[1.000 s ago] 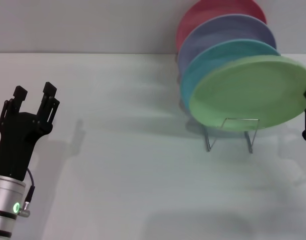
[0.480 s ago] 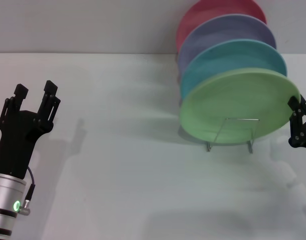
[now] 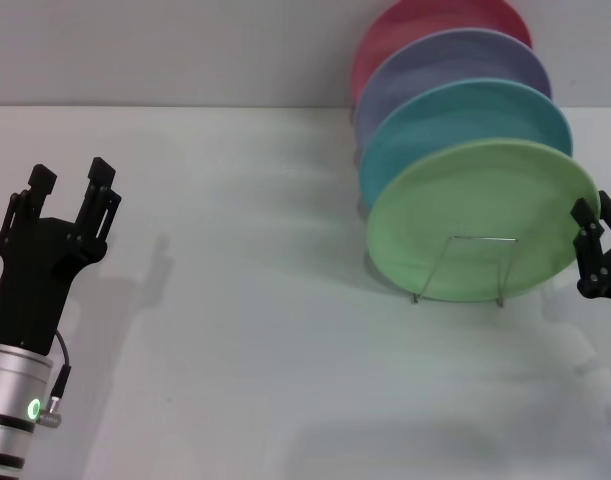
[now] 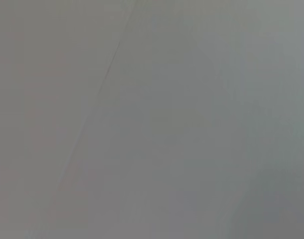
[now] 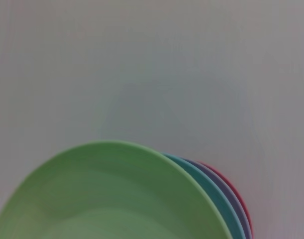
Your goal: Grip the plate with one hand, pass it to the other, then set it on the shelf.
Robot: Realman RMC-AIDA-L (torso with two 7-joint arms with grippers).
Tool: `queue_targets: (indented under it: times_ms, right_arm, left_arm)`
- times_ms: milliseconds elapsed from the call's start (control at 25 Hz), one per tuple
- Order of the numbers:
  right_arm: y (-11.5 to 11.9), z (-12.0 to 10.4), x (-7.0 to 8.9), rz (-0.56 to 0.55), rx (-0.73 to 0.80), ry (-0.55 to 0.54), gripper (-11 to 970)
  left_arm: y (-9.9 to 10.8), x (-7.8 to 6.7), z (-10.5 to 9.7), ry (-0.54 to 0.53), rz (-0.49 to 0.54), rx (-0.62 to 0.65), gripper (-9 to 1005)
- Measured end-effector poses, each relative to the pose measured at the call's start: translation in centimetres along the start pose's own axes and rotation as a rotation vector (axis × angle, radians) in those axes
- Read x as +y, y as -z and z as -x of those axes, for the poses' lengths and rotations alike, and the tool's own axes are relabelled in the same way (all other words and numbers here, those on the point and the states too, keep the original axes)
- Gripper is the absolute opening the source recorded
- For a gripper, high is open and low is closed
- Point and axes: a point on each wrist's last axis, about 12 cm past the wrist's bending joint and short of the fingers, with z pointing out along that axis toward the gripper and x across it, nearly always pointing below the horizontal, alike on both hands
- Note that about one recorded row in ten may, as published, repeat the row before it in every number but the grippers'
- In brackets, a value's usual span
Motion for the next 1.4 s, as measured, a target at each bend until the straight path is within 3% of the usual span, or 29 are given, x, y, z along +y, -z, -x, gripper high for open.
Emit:
queue_targets:
  times_ms: [240, 320, 440, 680, 760, 840, 880, 1040, 1160, 1240, 1400]
  right_arm:
    - [0.0, 0.1, 0.0, 0.001, -0.011, -0.003, 146]
    - [0.3, 0.3, 0.0, -0.002, -0.027, -0.007, 224]
    - [2.0, 1.1, -0.3, -0.017, -0.105, -0.038, 342]
    - [4.6, 2.4, -1.4, -0.047, -0.212, -0.081, 346]
    - [5.6, 2.8, -2.2, -0.099, -0.25, -0.108, 373]
    - [7.3, 3.5, -4.7, -0.22, -0.311, -0.199, 432]
    - [7.3, 3.5, -4.7, -0.22, -0.311, -0.199, 466]
    - [9.4, 4.1, -8.2, -0.417, -0.379, -0.282, 599]
    - [9.6, 4.2, -8.9, -0.482, -0.397, -0.268, 618]
    - [9.3, 4.1, -9.6, -0.568, -0.416, -0.263, 630]
    - [8.4, 3.9, -9.8, -0.6, -0.409, -0.252, 655]
  left_arm:
    - [-0.1, 0.0, 0.1, 0.0, -0.004, -0.006, 726]
    - [-0.3, -0.1, 0.1, 0.0, -0.007, -0.009, 726]
    - [-0.4, 0.0, 0.2, -0.002, -0.009, -0.01, 726]
    - [-0.7, -0.1, 0.5, -0.059, -0.019, -0.037, 727]
    - [-0.9, -0.1, 0.5, -0.08, -0.023, -0.039, 727]
    - [-1.4, -0.3, 0.5, -0.154, -0.03, -0.041, 727]
    - [-1.5, -0.2, 0.6, -0.177, -0.029, -0.043, 728]
    - [-1.9, 0.3, 0.8, -0.263, -0.003, -0.053, 728]
    - [-2.2, 1.3, 1.1, -0.282, 0.028, -0.054, 732]
    - [-2.7, 3.1, 1.4, -0.277, 0.089, -0.039, 734]
    - [-2.9, 4.0, 1.4, -0.28, 0.102, -0.014, 734]
